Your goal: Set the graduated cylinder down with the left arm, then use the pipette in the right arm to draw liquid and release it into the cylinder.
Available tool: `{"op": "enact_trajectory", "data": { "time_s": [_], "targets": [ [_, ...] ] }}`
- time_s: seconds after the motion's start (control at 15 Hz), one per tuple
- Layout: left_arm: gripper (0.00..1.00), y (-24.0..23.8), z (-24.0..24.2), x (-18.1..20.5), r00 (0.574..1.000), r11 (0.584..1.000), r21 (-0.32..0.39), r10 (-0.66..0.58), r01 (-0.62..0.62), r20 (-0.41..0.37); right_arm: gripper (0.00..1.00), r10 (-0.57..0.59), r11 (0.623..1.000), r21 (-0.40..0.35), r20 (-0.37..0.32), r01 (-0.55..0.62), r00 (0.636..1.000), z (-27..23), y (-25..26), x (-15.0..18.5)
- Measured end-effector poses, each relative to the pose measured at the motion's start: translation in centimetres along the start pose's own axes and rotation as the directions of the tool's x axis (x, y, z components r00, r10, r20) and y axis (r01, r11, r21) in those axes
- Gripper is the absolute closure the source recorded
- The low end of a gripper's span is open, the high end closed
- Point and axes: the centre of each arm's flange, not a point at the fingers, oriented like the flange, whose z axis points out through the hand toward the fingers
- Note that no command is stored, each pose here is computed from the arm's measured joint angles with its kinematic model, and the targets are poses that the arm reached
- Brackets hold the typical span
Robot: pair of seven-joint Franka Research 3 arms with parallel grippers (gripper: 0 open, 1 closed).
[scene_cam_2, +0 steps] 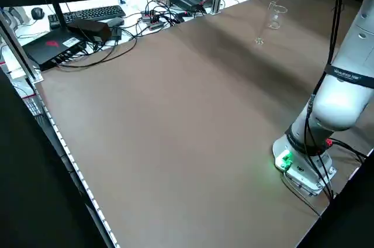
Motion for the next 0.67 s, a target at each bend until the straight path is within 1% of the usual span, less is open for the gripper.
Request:
{"op": "enact_trajectory", "data": {
  "time_s": [0.2,0.4,0.67],
  "targets": [
    [0.0,-1.4,-1.1,-0.4,0.999,0.999,-0.032,-0.031,0.031,-0.017,0.66,-0.002,1.0,0.001,-0.005,0.002,1.0,0.2,-0.2,0.0],
    [0.0,-1.0,-1.7,-1.8,0.999,0.999,-0.017,-0.032,0.031,-0.034,0.67,0.0,1.0,0.009,-0.032,0.0,0.999,0.0,-0.3,0.3],
    [0.0,-0.3,-1.3,-2.1,0.999,1.0,-0.008,-0.021,0.021,-0.029,0.67,-0.001,1.0,0.013,-0.044,0.001,0.999,0.0,-0.4,0.4]
  ]
}}
